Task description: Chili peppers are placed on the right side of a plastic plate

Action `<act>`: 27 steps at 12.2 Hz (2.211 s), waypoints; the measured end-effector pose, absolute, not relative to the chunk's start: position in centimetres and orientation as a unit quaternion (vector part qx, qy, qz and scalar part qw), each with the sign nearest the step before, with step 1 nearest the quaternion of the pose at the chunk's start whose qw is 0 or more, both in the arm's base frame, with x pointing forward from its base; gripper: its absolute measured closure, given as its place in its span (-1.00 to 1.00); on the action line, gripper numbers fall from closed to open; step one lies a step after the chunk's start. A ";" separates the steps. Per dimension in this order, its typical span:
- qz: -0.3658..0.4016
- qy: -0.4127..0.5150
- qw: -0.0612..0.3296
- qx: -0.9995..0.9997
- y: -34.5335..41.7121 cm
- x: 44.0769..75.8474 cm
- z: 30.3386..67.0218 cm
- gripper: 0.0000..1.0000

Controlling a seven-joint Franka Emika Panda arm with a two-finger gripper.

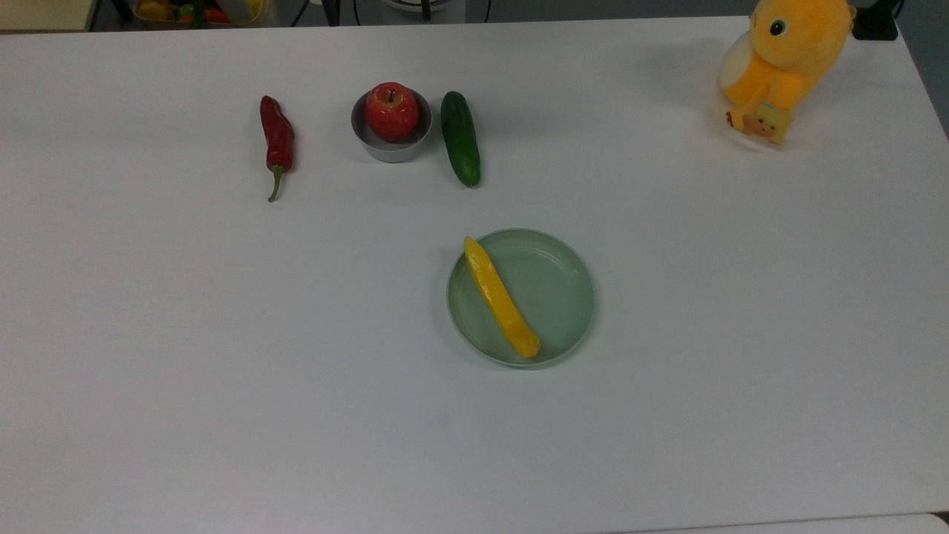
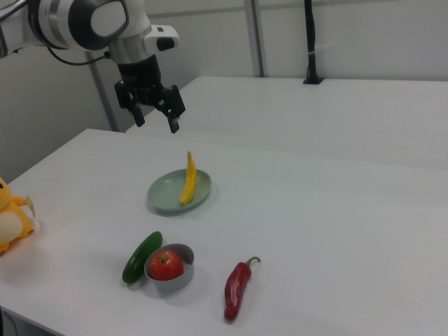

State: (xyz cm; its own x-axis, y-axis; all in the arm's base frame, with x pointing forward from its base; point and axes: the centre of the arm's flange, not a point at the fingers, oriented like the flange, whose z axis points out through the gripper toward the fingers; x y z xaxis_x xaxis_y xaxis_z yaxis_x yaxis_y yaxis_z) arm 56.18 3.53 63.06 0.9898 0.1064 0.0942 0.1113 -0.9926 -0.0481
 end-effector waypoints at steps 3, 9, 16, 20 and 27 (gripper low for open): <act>-0.046 -0.055 0.027 -0.997 3.5 56.2 63.1 -1.00; -0.046 -0.053 0.026 -0.997 2.6 56.2 63.1 -1.00; 0.028 -0.214 0.032 -0.976 -2.6 54.2 61.9 -1.00; 0.066 -0.223 0.014 -0.973 -7.2 53.6 59.1 -1.00; 0.047 -0.195 0.001 -0.980 -11.4 54.7 48.2 -1.00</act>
